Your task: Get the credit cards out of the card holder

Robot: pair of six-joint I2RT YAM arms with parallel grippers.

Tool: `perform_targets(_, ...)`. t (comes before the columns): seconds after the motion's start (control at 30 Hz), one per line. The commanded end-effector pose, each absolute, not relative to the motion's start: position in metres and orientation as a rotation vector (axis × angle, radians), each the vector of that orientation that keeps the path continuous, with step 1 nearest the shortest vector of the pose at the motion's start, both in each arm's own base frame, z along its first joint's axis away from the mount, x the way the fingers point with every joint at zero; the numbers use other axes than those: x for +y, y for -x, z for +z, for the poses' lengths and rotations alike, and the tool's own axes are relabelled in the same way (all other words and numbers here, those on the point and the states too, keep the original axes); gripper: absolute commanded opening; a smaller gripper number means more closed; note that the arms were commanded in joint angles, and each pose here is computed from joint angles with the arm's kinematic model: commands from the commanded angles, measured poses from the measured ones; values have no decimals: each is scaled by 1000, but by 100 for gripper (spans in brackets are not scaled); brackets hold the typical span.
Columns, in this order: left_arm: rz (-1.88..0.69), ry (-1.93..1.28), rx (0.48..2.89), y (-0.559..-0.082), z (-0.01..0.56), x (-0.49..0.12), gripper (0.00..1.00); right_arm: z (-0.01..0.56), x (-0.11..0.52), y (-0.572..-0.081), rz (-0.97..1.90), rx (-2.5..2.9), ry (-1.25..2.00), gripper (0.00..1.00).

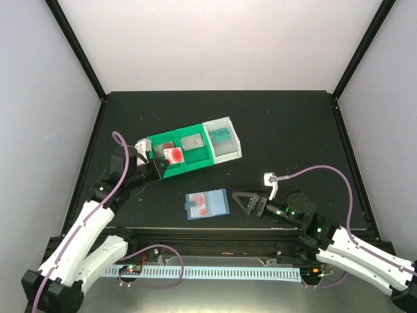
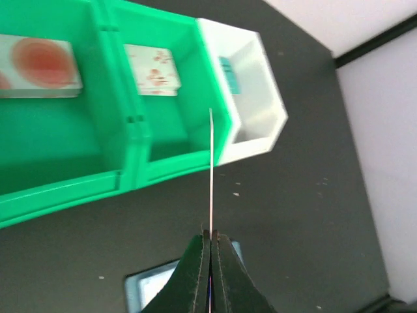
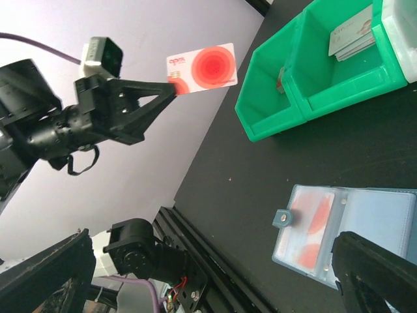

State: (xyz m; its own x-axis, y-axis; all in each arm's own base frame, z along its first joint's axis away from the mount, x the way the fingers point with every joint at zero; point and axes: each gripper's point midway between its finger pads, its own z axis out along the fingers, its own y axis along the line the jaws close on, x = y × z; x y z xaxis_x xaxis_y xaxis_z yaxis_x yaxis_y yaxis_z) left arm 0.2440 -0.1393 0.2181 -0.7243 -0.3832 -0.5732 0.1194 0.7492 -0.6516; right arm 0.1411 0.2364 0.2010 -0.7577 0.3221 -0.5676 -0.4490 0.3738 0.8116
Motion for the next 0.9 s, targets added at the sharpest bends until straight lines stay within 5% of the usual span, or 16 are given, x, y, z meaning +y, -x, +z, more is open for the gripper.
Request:
perform_targets(0.0,-788,255,2266,-264,216,-118,2,195,232,-143,1406,1958,106,100)
perform_targets(0.87,-677,456,2529,-378,129,-74,2,207,226,-143,1373,1961,110,100)
